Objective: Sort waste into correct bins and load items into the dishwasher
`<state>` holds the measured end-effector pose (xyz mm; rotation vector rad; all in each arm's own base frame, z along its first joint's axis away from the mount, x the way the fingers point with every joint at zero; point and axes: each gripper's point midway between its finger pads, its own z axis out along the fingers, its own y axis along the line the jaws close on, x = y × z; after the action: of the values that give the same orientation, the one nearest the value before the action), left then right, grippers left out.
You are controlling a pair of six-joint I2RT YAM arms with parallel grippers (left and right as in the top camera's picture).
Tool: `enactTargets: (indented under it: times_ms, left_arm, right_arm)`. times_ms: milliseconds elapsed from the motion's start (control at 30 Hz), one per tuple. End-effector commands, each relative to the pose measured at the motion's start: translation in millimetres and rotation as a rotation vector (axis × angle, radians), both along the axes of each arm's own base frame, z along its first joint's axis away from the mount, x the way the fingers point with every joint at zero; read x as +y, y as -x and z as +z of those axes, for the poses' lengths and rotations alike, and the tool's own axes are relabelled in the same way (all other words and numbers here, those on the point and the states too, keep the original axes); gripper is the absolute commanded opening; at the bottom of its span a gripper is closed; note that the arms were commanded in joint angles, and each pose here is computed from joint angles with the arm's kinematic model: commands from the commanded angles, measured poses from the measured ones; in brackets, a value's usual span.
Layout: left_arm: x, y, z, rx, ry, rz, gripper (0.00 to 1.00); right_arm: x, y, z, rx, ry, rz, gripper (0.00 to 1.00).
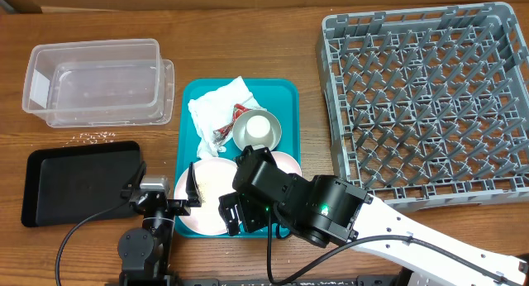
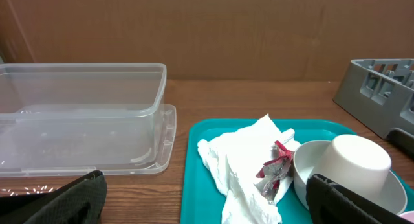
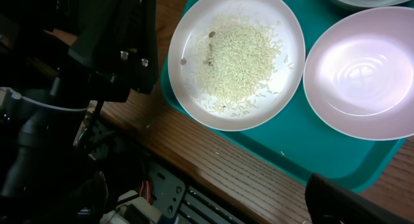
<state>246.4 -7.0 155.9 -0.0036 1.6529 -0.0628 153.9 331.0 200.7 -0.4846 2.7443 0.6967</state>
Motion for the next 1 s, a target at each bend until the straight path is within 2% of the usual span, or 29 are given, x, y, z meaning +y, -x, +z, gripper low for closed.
enactTargets:
  times_ms: [0, 967]
  left_arm:
    - [-0.2, 0.3, 0.2, -0.007, -0.026, -0.005, 1.00]
    - [-0.2, 0.3, 0.2, -0.007, -0.026, -0.005, 1.00]
  right_arm:
    - [3.8, -5.0, 10.6, -0.031, -0.020, -0.011, 1.00]
    - [6.9, -17.6, 16.2, -0.091, -0.036, -0.043, 1.00]
